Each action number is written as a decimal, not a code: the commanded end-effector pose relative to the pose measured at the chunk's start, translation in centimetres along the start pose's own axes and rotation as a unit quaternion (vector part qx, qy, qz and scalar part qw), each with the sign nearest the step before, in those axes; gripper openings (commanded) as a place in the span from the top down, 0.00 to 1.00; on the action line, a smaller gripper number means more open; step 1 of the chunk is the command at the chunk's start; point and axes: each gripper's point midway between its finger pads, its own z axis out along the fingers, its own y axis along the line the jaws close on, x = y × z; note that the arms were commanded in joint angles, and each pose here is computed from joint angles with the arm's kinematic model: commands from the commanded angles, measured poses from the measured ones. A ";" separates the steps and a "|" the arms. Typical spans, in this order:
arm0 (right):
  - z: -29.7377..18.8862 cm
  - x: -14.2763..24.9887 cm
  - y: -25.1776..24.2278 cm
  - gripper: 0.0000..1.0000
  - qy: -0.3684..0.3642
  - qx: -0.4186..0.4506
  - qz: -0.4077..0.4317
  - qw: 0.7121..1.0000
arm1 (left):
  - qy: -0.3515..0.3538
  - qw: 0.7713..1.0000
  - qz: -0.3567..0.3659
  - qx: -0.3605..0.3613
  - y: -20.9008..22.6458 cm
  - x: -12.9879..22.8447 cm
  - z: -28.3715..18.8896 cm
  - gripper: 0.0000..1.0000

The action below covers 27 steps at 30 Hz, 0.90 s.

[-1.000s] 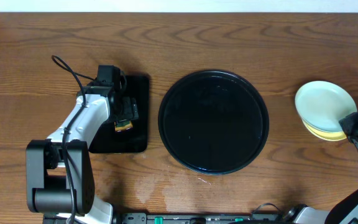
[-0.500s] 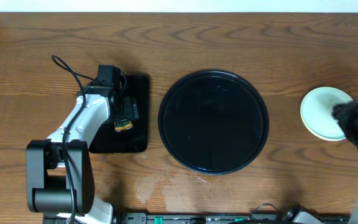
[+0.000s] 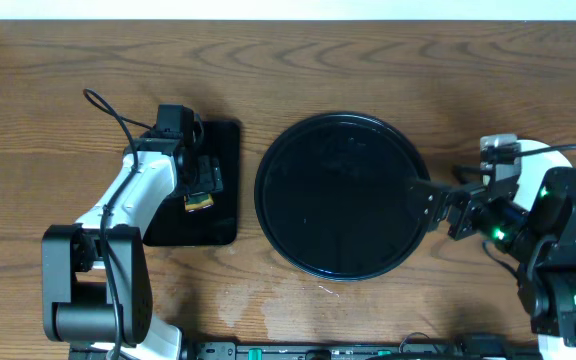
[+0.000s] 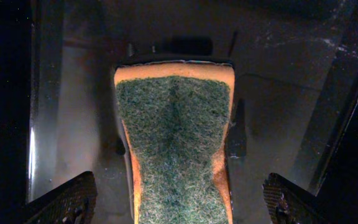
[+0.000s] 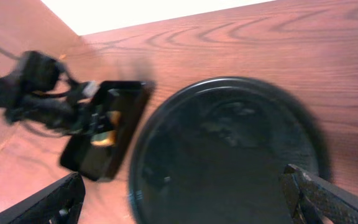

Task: Clean dirty plates on tray and stack at the side

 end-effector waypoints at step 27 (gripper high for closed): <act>-3.7 8.4 -6.3 0.01 -0.158 0.178 -0.204 0.950 | 0.005 1.000 0.003 0.002 0.0 0.3 0.2 0.13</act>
